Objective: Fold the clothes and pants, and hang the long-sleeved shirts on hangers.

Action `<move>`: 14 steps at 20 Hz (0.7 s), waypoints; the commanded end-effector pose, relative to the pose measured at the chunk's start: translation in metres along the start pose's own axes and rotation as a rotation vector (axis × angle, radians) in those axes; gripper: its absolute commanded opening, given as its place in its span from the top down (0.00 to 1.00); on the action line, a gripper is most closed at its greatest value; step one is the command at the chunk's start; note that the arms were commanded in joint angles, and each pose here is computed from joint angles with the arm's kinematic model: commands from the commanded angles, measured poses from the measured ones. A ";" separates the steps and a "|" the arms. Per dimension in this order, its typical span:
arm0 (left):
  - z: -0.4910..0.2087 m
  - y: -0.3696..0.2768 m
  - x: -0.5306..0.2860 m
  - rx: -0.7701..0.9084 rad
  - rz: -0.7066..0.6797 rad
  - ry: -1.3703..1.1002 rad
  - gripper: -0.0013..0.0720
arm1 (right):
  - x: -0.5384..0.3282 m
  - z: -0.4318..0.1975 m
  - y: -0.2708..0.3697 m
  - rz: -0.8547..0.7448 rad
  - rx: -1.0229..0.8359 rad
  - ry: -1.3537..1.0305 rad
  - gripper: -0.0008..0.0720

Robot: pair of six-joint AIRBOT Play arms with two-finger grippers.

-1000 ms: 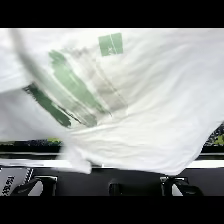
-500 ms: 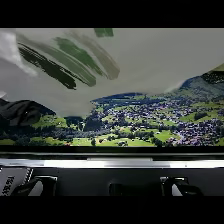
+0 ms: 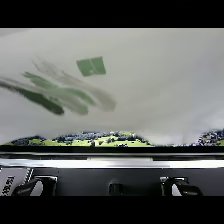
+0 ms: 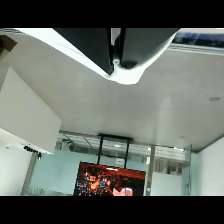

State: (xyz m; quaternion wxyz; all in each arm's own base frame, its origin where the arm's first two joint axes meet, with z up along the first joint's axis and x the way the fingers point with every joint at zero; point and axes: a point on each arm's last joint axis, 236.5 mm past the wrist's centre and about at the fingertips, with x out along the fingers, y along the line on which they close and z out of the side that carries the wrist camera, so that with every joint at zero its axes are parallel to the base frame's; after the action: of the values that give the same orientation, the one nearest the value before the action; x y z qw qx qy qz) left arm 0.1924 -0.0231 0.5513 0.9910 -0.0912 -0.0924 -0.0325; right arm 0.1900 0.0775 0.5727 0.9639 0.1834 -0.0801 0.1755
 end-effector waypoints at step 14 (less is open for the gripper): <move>-0.551 0.110 0.227 -0.294 -0.083 1.089 0.96 | 0.186 -0.468 -0.318 -0.416 0.524 1.236 0.95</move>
State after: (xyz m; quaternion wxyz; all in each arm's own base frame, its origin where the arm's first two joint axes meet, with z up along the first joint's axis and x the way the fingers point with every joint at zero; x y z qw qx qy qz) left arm 0.4882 -0.0113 0.1419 0.9000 -0.1950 0.3733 -0.1128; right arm 0.4799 0.0429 0.1716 0.8063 0.2688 0.5191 0.0907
